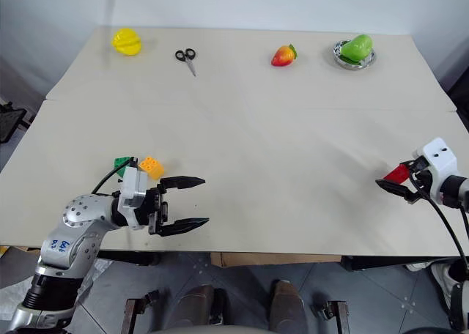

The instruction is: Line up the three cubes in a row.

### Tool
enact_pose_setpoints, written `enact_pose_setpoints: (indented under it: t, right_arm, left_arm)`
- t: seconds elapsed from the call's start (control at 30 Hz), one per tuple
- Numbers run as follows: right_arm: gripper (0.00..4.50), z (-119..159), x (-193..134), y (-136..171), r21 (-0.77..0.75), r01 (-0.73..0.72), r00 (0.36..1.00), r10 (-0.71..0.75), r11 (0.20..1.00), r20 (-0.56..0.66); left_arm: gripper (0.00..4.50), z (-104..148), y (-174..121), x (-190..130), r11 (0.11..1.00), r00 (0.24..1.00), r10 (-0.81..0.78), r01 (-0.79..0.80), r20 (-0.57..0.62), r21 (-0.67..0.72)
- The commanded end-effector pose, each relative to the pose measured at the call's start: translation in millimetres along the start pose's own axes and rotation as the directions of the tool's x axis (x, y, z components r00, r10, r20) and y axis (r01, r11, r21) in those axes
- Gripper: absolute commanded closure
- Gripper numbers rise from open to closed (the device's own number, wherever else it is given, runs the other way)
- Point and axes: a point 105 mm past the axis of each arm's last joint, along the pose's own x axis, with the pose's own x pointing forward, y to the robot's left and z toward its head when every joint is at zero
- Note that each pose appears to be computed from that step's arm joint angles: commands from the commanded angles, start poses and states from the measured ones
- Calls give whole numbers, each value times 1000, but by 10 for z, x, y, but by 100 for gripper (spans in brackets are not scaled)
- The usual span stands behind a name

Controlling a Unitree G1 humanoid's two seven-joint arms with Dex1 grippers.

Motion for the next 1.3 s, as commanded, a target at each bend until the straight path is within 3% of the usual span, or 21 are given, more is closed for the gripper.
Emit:
enact_pose_setpoints:
  t: [0.03,0.27,0.37,0.47,0.6,0.7,0.8,0.93,1.07,1.17,1.23,1.27,1.3]
  right_arm:
    - [67,-9,-57,-66,-5,-3,1000,3,1000,-11]
    - [297,135,-57,-89,-47,-31,999,32,998,26]
    - [300,382,-17,35,-126,-120,985,135,985,111]
    - [300,770,125,395,-253,-318,925,358,914,128]
    - [300,1234,369,1048,-431,-555,783,622,711,16]
    - [300,1403,525,1297,-492,-612,728,684,619,-46]
    - [300,1419,833,1586,-589,-651,684,707,479,-181]
    - [300,1438,1000,1619,-577,-655,691,696,488,-196]
    - [300,1370,1051,1621,-628,-655,692,668,420,-275]
    - [300,1398,1074,1667,-612,-674,674,683,414,-280]
    - [300,1430,1099,1663,-581,-676,682,683,453,-261]
    - [227,1457,1105,1660,-585,-665,690,682,465,-243]
    - [203,1463,1094,1648,-586,-664,690,683,465,-239]
  left_arm:
    - [0,98,-6,-14,1000,1000,-6,5,15,30]
    - [0,95,29,-41,999,1000,16,-16,8,41]
    - [0,92,26,-45,999,1000,24,-25,13,40]
    - [0,71,20,-68,999,999,30,-31,10,36]
    - [0,10,11,-119,999,999,40,-39,-3,17]
    - [0,-37,25,-140,999,999,49,-49,-9,4]
    - [0,-108,-11,-182,998,998,61,-62,-24,-9]
    - [0,-107,-3,-211,996,996,90,-90,-24,-5]
    - [0,-118,-33,-256,993,992,121,-121,-27,-5]
    - [0,-135,-60,-292,989,989,144,-144,-35,-9]
    - [0,-141,-72,-305,988,987,153,-154,-40,-10]
    - [0,-139,-76,-312,987,987,158,-158,-41,-11]
    - [0,-138,-75,-319,986,985,165,-165,-43,-10]
